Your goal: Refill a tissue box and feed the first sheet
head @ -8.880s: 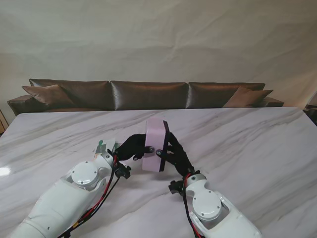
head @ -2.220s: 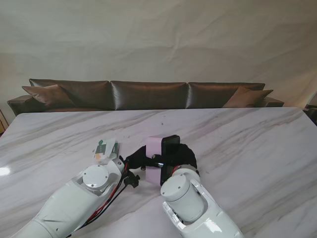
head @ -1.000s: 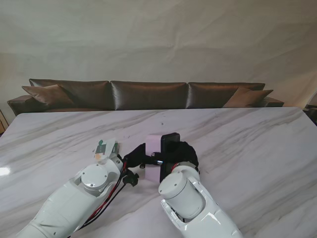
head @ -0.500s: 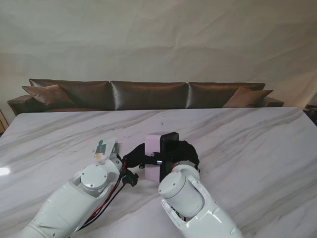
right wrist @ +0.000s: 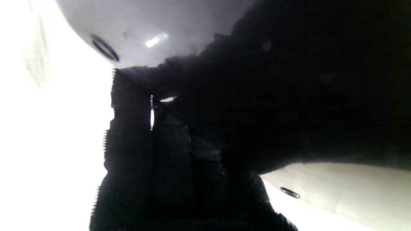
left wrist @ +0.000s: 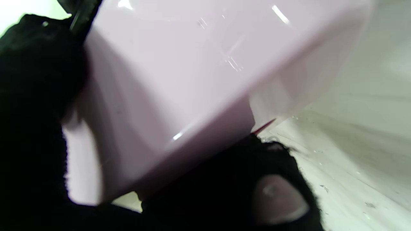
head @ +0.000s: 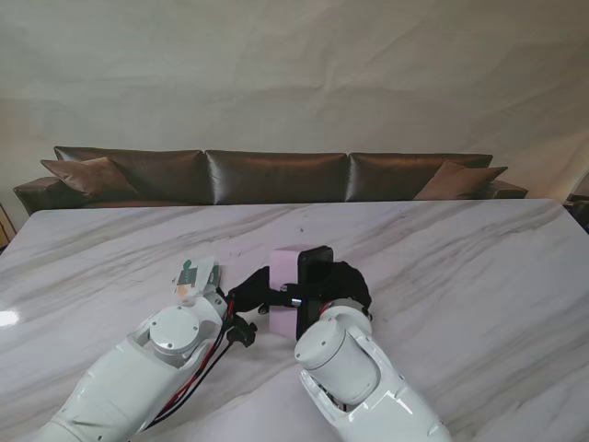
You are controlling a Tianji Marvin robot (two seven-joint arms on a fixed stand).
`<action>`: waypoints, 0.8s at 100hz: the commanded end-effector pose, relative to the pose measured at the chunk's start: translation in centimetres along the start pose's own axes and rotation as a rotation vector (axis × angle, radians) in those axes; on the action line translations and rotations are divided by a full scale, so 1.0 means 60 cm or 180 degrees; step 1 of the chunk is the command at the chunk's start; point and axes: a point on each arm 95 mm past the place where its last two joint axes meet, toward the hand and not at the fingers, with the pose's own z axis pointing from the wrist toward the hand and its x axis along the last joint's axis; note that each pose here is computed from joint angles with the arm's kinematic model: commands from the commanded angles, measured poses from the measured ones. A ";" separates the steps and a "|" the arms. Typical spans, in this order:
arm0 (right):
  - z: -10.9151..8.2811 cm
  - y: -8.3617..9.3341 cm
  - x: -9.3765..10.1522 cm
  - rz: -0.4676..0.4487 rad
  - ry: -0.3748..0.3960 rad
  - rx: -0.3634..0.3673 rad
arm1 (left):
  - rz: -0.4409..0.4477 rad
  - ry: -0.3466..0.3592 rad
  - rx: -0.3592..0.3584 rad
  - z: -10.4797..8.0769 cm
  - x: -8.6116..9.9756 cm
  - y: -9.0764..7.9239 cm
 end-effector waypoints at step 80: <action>0.016 0.005 -0.037 -0.0314 -0.0258 -0.0049 | 0.0128 -0.0072 0.0222 -0.008 0.011 -0.037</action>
